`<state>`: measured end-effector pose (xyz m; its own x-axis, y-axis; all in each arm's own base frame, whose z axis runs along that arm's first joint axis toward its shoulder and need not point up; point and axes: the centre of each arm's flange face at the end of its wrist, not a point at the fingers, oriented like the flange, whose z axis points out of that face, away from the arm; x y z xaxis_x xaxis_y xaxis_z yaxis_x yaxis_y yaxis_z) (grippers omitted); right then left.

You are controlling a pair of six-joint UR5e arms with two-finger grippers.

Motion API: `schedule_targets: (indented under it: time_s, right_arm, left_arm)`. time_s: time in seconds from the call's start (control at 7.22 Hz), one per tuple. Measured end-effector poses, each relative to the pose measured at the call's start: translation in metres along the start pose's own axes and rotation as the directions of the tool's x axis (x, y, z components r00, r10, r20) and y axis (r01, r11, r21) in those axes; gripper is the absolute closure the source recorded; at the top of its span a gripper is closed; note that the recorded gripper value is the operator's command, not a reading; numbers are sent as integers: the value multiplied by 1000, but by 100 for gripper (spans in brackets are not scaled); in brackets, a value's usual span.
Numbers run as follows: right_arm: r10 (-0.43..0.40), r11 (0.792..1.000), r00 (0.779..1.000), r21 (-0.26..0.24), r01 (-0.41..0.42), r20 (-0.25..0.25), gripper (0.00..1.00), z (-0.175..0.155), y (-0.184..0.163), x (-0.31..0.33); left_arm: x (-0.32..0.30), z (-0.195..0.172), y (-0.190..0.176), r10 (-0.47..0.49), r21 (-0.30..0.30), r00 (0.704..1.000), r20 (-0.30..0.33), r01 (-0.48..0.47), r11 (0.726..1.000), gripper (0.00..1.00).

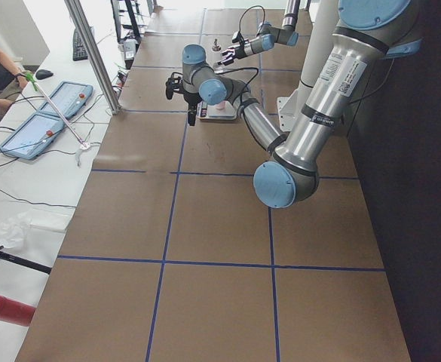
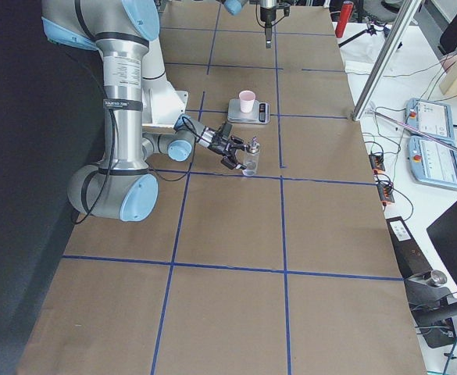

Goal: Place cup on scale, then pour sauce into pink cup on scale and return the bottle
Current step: 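Open the right gripper and draw it back from the bottle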

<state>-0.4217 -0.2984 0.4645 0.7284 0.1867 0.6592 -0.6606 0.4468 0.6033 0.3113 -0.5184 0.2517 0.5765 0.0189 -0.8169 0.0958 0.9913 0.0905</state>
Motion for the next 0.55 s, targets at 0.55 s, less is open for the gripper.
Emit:
schedule_targets:
  time_s: [0.55]
  right_arm:
    - [-113,990,993,-85,115,29,0,-43,19,60]
  left_arm:
    - [-2,-3,0,-21,5,1000,-1,21,1000,6]
